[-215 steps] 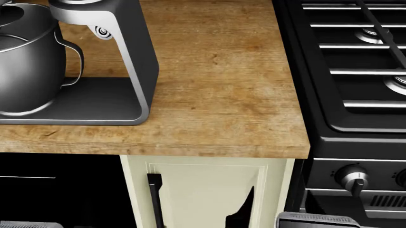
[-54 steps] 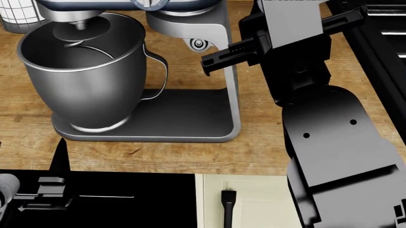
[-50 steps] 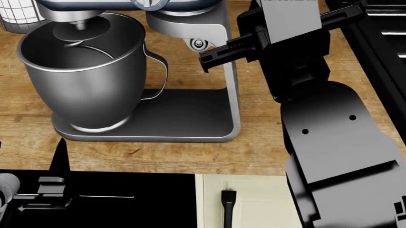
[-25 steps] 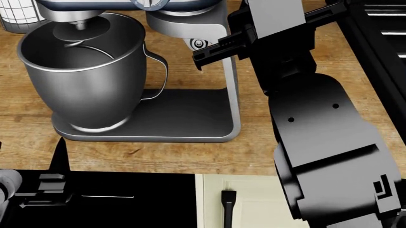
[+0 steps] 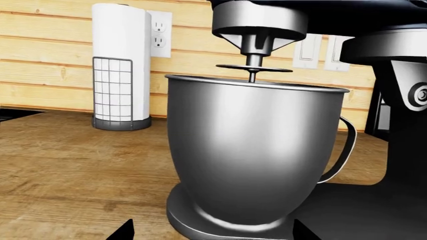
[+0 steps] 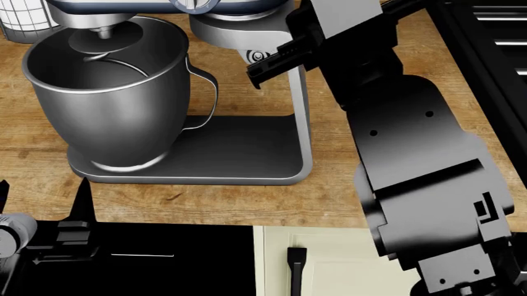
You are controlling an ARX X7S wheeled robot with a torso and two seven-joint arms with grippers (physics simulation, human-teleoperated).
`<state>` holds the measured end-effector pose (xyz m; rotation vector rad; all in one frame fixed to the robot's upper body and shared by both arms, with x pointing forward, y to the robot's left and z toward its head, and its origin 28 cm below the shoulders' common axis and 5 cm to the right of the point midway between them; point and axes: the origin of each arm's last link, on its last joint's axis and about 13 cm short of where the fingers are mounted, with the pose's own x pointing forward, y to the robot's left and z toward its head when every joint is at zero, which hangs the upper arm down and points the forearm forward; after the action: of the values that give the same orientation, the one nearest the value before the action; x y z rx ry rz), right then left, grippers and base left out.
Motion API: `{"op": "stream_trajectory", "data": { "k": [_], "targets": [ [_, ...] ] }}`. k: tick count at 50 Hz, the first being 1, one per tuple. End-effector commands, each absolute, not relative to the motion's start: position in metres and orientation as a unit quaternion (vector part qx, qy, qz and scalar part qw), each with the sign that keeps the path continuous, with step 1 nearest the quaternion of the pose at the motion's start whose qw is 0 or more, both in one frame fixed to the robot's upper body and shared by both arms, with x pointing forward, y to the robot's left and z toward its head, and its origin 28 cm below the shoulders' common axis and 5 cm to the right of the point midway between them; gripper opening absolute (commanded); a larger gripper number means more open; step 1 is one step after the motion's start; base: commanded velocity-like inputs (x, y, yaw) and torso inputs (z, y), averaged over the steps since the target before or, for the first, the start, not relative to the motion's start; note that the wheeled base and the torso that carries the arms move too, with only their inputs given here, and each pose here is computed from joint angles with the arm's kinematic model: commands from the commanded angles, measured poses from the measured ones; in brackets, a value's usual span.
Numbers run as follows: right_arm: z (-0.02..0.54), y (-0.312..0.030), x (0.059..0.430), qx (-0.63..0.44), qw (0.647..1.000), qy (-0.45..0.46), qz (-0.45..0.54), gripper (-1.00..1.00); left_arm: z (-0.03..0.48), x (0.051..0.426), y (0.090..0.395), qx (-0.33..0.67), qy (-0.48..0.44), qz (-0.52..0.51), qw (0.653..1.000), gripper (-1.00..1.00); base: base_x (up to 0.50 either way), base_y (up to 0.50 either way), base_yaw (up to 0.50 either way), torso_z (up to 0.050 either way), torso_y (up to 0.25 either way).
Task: Open the stand mixer head.
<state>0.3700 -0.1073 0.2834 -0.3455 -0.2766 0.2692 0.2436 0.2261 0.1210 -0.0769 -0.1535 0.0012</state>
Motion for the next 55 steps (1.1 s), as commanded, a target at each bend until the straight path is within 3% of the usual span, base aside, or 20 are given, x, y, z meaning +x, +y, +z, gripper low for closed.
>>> {"op": "stream_trajectory", "data": {
  "k": [1,55],
  "targets": [
    [0.287,-0.110,0.379,-0.178,0.965,-0.136,0.136,-1.00,0.120,0.248,0.226,-0.038,-0.074,0.001,0.997,1.00,0.00,0.00,0.00,0.000,0.000],
    [0.294,-0.107,0.423,-0.181,0.965,-0.138,0.131,-1.00,0.109,0.267,0.232,-0.044,-0.054,0.014,0.997,1.00,0.00,0.00,0.00,0.000,0.000]
  ]
}}
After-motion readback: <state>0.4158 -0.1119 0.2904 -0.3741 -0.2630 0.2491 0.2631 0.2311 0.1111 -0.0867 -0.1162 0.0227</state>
